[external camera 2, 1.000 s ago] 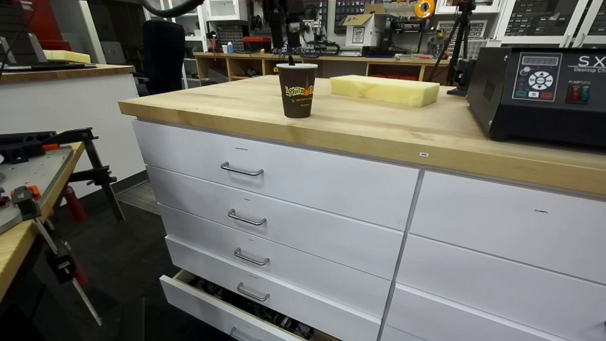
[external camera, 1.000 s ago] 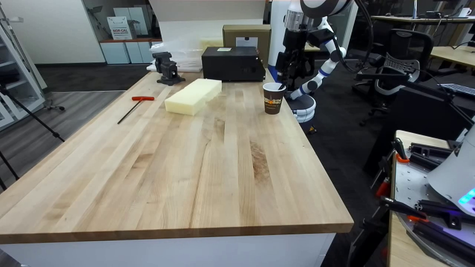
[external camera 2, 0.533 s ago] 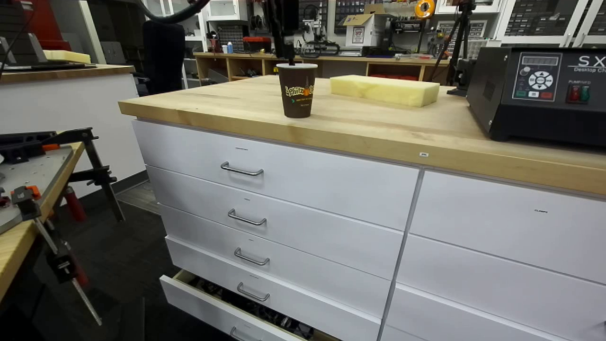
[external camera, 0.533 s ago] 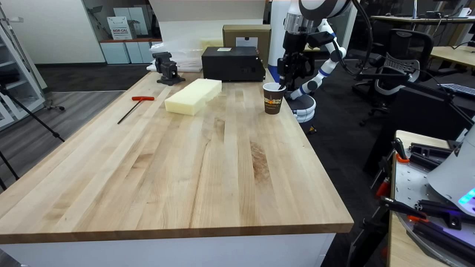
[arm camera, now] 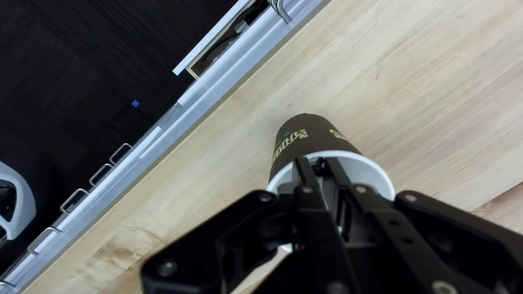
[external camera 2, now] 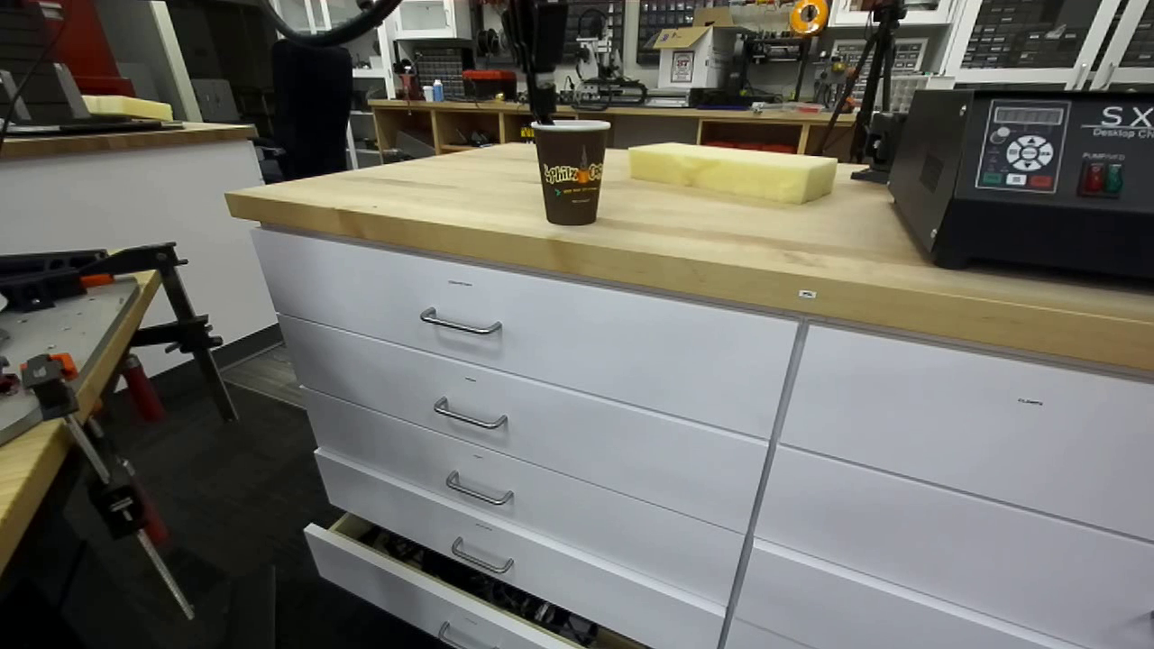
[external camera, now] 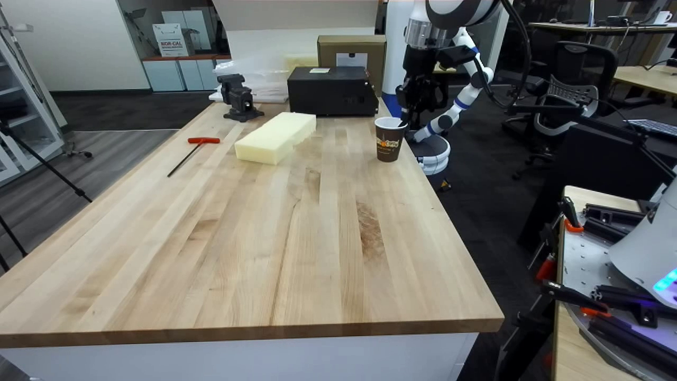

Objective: Put the pen inside the brown coffee cup, remove the pen from the coffee cup

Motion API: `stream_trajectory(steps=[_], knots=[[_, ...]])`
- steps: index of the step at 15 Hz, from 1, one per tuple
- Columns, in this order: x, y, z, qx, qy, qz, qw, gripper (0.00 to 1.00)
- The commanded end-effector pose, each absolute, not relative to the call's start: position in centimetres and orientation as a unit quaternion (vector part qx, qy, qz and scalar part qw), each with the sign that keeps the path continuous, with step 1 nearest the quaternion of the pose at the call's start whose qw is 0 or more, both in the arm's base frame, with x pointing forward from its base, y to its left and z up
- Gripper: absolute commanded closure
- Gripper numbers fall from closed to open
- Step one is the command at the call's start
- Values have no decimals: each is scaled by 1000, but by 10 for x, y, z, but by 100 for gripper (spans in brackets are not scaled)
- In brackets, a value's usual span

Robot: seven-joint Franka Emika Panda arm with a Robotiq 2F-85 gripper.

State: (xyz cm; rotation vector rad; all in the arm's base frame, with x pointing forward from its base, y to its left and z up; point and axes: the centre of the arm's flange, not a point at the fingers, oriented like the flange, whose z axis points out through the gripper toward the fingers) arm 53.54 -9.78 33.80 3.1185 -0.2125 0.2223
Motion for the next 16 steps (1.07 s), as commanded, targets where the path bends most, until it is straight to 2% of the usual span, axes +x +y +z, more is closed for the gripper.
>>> stream_trajectory(steps=[1, 16], knots=[[537, -102, 342, 996, -65, 65, -4, 97], [553, -87, 378, 1000, -16, 27, 4, 97]])
